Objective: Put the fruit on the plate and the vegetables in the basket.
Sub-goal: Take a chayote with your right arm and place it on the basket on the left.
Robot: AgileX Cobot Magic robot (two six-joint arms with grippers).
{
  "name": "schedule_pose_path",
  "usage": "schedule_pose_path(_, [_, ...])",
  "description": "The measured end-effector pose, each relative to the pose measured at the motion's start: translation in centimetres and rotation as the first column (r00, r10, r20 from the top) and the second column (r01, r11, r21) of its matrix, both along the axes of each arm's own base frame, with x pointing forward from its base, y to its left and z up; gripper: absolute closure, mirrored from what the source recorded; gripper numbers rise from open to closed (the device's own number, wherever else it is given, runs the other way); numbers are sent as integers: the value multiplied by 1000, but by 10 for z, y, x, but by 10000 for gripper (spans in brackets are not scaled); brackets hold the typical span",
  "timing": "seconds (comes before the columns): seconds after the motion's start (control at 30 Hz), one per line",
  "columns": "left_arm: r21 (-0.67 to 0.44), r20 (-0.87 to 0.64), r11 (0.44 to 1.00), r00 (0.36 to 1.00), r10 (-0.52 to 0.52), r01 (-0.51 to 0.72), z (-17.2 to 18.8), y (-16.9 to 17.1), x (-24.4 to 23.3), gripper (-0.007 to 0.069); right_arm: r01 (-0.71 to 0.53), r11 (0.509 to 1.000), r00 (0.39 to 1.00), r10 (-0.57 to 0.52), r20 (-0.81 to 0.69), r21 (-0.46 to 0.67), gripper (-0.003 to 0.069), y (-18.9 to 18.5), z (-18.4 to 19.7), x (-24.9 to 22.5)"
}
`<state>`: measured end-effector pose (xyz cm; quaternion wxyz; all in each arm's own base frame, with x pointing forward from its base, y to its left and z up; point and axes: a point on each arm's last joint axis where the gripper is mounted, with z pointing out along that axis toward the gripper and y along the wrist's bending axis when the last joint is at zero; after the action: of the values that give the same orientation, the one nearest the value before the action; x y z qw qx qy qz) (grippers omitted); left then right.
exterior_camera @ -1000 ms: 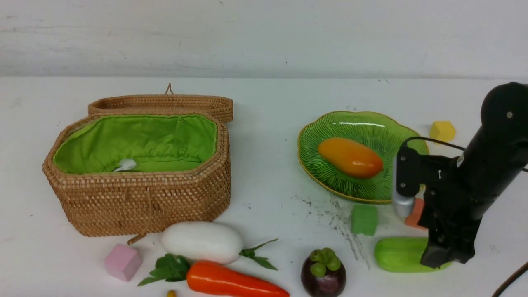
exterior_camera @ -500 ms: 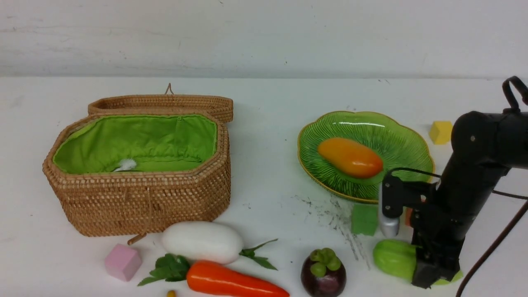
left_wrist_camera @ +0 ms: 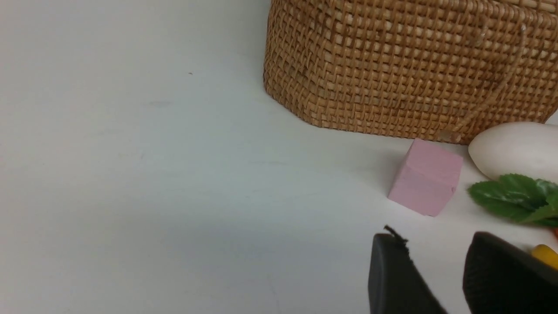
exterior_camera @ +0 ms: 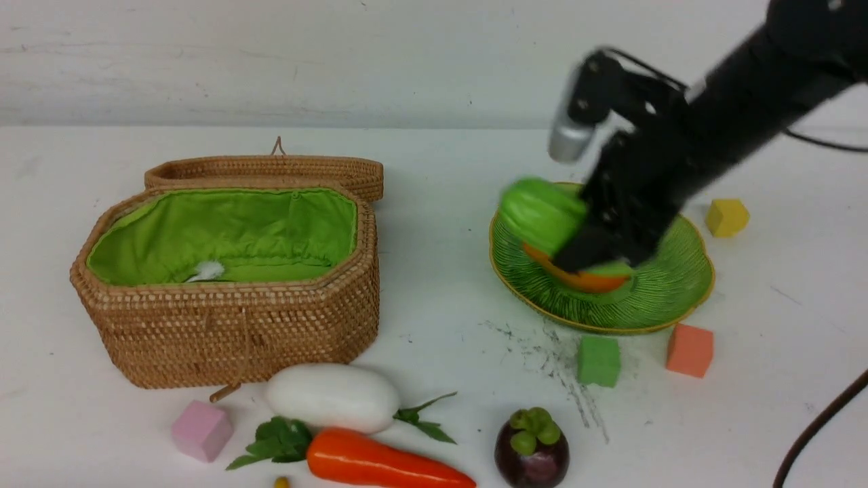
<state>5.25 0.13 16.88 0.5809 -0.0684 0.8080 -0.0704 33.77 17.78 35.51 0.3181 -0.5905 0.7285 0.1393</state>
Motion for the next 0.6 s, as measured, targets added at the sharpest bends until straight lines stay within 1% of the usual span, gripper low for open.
schedule_pose_path(0.03, [0, 0, 1000, 1000, 0, 0, 0, 0, 0, 386, -16, 998, 998, 13, 56, 59, 193, 15, 15, 1])
schedule_pose_path(0.1, [0, 0, 1000, 1000, 0, 0, 0, 0, 0, 386, -45, 989, 991, 27, 128, 144, 193, 40, 31, 1])
schedule_pose_path(0.2, [0, 0, 1000, 1000, 0, 0, 0, 0, 0, 386, -55, 955, 982, 0, 187, 290, 193, 79, 37, 11])
schedule_pose_path(0.27, [0, 0, 1000, 1000, 0, 0, 0, 0, 0, 386, -42, 932, 986, -19, 165, 361, 193, 101, 25, 22])
schedule_pose_path(0.37, [0, 0, 1000, 1000, 0, 0, 0, 0, 0, 386, -34, 913, 993, -16, 120, 406, 193, 128, 2, 37])
schedule_pose_path(0.47, [0, 0, 1000, 1000, 0, 0, 0, 0, 0, 386, -31, 915, 997, 0, 78, 402, 193, 147, -29, 52])
schedule_pose_path(0.5, [0, 0, 1000, 1000, 0, 0, 0, 0, 0, 386, -28, 919, 998, 4, 60, 394, 193, 155, -44, 59])
schedule_pose_path(0.6, [0, 0, 1000, 1000, 0, 0, 0, 0, 0, 386, -8, 926, 999, -6, 36, 378, 193, 163, -72, 70])
